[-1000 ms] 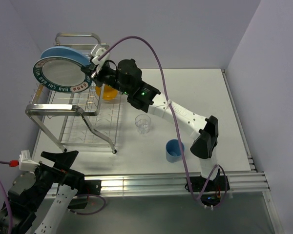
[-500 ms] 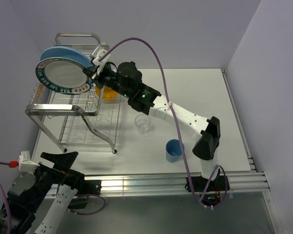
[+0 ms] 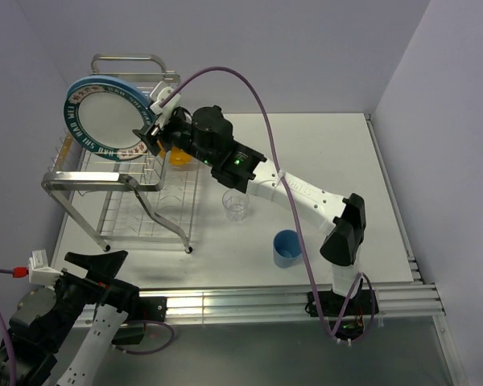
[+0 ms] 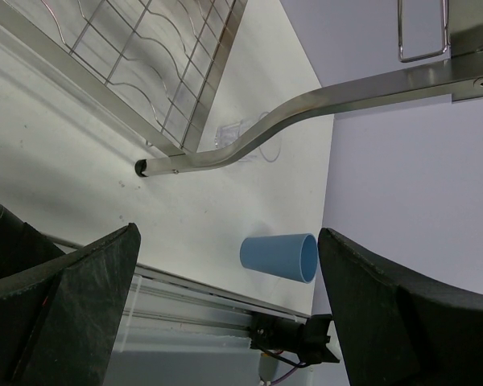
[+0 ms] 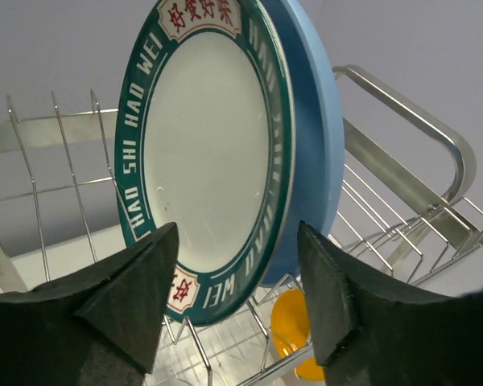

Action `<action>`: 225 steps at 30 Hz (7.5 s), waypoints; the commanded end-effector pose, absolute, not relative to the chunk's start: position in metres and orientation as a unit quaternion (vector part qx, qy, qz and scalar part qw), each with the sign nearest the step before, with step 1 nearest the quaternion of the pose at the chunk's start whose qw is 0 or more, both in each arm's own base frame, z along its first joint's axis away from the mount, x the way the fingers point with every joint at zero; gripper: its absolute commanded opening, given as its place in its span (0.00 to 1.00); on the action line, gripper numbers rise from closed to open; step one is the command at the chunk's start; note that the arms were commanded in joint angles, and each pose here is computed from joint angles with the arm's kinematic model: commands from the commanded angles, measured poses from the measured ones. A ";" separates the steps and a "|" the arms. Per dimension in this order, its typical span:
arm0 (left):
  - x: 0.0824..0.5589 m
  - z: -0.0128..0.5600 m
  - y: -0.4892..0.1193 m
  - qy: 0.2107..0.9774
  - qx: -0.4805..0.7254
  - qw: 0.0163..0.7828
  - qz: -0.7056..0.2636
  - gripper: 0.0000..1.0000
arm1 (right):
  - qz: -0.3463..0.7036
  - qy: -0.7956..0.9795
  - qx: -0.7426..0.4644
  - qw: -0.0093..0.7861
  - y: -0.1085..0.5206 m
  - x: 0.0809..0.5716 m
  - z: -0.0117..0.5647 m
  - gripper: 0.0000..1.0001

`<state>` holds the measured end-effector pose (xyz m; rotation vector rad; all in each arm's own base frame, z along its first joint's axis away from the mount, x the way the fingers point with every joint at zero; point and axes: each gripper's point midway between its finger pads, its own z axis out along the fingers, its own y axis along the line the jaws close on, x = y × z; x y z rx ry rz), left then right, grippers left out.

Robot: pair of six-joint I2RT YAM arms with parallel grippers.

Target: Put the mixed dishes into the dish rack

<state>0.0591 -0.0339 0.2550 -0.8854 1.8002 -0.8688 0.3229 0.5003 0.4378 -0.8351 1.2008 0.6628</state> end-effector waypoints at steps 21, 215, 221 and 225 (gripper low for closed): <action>0.031 0.261 -0.026 0.687 -0.335 0.504 -0.403 0.99 | 0.270 0.521 -0.267 0.765 0.377 0.288 0.496 0.77; 0.263 0.430 -0.099 0.726 0.031 0.661 -0.189 0.99 | -0.001 0.911 0.008 0.412 0.198 0.330 0.189 0.00; 0.258 0.430 -0.098 0.728 0.032 0.659 -0.188 0.99 | -0.004 0.900 0.004 0.435 0.200 0.317 0.214 0.00; 0.254 0.436 -0.097 0.724 0.030 0.662 -0.191 0.99 | -0.007 0.894 0.003 0.447 0.196 0.311 0.226 0.00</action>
